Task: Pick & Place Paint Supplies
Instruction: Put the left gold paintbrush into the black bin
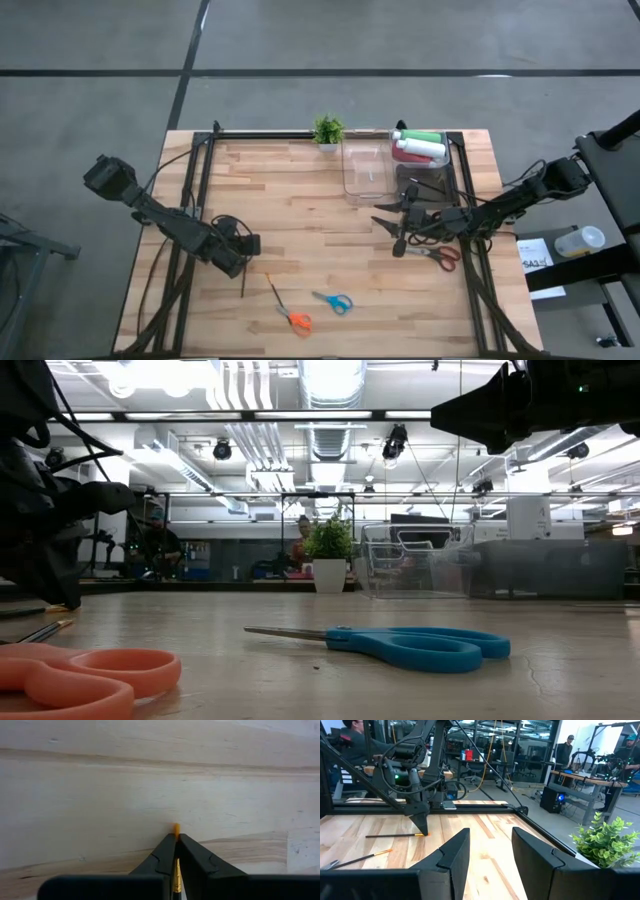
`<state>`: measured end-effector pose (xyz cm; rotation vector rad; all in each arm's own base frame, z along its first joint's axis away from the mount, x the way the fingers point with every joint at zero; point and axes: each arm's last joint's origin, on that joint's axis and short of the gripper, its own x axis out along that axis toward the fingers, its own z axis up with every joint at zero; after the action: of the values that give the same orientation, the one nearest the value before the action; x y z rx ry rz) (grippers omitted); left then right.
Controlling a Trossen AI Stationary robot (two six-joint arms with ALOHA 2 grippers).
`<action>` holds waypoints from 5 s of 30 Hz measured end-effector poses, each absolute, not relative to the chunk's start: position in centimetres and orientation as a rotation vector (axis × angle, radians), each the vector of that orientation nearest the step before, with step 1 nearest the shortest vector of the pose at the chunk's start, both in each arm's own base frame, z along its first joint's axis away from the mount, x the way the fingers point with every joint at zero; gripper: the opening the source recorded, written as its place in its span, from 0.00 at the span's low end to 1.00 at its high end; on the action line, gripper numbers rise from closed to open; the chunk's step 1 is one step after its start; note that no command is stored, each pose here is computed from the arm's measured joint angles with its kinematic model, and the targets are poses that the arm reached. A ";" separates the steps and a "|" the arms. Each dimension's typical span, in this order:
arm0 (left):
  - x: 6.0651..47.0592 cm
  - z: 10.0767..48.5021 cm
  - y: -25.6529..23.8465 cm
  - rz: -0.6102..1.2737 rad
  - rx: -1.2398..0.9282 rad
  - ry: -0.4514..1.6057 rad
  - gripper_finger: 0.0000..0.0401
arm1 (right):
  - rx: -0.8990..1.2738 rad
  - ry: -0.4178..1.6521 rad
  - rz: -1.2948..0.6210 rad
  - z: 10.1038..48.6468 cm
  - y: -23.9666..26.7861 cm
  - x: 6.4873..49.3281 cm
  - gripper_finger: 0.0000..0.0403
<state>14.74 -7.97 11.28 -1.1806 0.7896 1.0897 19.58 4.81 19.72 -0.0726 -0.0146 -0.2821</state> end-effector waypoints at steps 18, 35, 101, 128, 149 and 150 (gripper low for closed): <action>15.9 12.4 -8.5 1.024 -1.244 0.733 0.06 | -0.073 -0.014 -0.282 19.7 4.8 19.6 0.35; 17.7 14.9 -7.7 0.827 -1.351 0.583 0.06 | -0.072 -0.015 -0.282 19.7 4.8 19.6 0.35; 40.7 10.6 0.2 0.589 -1.449 0.437 0.06 | -0.083 0.006 -0.281 19.5 4.8 19.6 0.35; 39.9 9.8 0.6 0.685 -1.454 0.550 0.06 | -0.083 0.006 -0.281 19.5 4.8 19.6 0.35; 39.7 9.5 0.6 0.704 -1.441 0.585 0.07 | -0.083 0.006 -0.281 19.5 4.8 19.6 0.35; 39.7 9.5 0.6 0.704 -1.441 0.585 0.07 | -0.083 0.006 -0.281 19.5 4.8 19.6 0.35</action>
<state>39.68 0.56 9.52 -1.4409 0.5850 0.7038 19.58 4.80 19.51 -0.0830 0.0059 -0.2812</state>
